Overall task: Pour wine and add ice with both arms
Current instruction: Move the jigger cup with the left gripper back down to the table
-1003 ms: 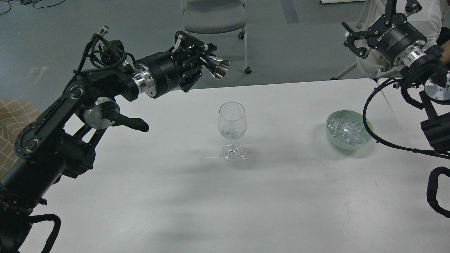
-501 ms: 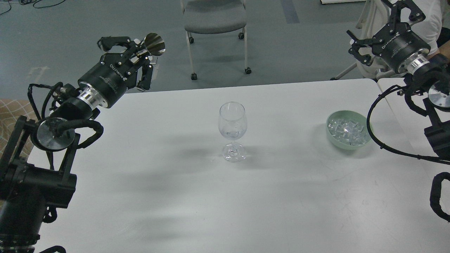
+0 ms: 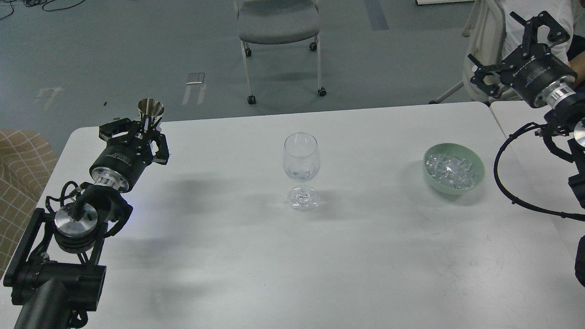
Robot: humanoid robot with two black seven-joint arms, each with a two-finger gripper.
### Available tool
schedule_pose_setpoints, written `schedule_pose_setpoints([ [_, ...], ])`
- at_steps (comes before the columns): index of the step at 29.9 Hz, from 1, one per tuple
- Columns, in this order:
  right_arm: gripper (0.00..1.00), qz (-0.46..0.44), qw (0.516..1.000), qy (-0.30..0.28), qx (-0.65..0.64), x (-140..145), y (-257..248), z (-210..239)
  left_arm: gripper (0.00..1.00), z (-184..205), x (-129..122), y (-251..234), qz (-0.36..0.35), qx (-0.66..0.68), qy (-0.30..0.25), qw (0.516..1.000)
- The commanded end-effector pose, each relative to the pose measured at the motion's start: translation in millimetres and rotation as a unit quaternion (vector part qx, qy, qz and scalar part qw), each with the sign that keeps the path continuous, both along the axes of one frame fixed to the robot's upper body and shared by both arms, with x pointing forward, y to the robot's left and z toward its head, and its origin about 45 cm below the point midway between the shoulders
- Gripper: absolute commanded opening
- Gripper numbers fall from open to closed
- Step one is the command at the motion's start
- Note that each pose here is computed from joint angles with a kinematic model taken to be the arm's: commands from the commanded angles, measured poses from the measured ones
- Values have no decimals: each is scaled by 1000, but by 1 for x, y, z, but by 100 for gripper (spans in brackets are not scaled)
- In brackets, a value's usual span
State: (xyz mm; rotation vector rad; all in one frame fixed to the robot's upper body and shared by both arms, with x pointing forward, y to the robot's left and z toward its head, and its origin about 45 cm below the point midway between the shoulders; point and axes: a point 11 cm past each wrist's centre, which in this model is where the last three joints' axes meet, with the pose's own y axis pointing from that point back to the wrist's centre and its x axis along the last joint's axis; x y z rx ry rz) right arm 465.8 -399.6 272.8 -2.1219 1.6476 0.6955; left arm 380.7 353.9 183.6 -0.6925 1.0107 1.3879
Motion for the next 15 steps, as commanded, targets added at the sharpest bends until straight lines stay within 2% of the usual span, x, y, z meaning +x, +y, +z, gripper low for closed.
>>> schedule_pose_setpoints([
  [1,100,-8,1000,0,-8,-2,-10,4,0,-17,-3,8,21,-9,19,1000],
  [7,100,-20,1000,11,-11,-5,-20,-2,0,-36,1,25,75,-45,37,995],
  [15,100,-22,1000,15,-12,-6,-21,-4,0,-45,3,34,96,-67,51,992],
])
